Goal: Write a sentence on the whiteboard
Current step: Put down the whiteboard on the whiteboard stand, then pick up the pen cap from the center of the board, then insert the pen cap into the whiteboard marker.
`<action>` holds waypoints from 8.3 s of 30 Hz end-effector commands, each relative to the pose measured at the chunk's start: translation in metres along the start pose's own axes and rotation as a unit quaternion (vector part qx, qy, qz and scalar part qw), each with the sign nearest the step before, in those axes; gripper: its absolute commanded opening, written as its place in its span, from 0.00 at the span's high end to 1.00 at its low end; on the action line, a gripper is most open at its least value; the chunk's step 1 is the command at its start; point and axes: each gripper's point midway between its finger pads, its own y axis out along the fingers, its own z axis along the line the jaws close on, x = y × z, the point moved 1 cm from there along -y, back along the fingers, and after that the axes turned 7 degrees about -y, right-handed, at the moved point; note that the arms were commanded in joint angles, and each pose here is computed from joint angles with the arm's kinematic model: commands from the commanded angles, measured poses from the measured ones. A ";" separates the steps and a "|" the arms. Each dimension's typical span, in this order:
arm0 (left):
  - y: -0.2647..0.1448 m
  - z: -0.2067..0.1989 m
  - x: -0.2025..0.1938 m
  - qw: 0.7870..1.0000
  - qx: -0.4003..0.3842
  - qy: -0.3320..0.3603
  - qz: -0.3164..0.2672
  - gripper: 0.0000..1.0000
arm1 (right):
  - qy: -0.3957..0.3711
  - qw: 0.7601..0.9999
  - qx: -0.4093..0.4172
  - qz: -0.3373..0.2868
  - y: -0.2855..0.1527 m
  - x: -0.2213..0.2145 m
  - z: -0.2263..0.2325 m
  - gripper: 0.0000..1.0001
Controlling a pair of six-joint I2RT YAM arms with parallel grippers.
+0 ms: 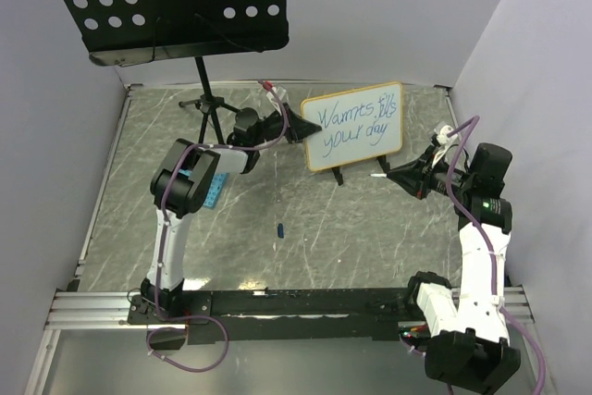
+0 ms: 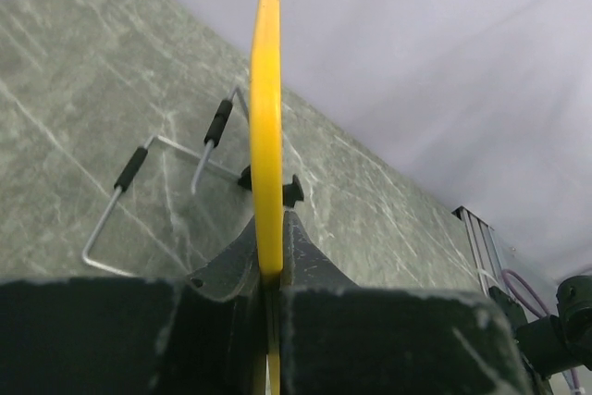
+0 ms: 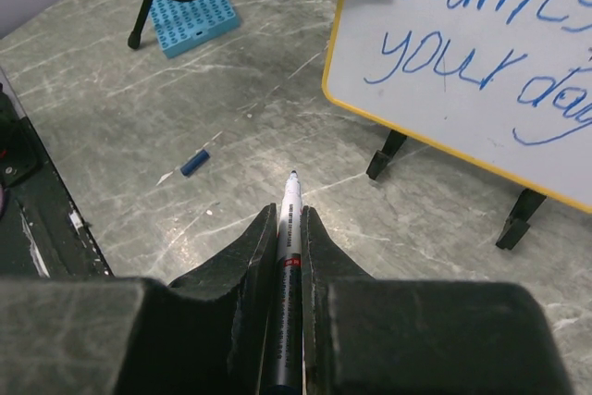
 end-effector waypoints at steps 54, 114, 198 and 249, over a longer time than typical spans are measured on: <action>-0.058 -0.025 0.013 0.988 0.127 0.021 -0.091 0.05 | -0.032 0.999 0.007 -0.018 -0.003 0.013 0.004 1.00; -0.182 -0.066 -0.222 0.710 0.652 0.006 0.267 0.62 | -0.039 0.999 0.011 -0.022 -0.004 0.012 0.011 1.00; -0.126 -0.184 -0.179 0.950 0.145 0.258 0.099 0.99 | 0.146 0.929 0.323 0.106 0.090 -0.063 0.090 1.00; -0.120 -0.201 -0.175 0.958 0.094 0.262 0.071 0.99 | 0.141 0.915 0.353 0.135 0.100 -0.076 0.109 1.00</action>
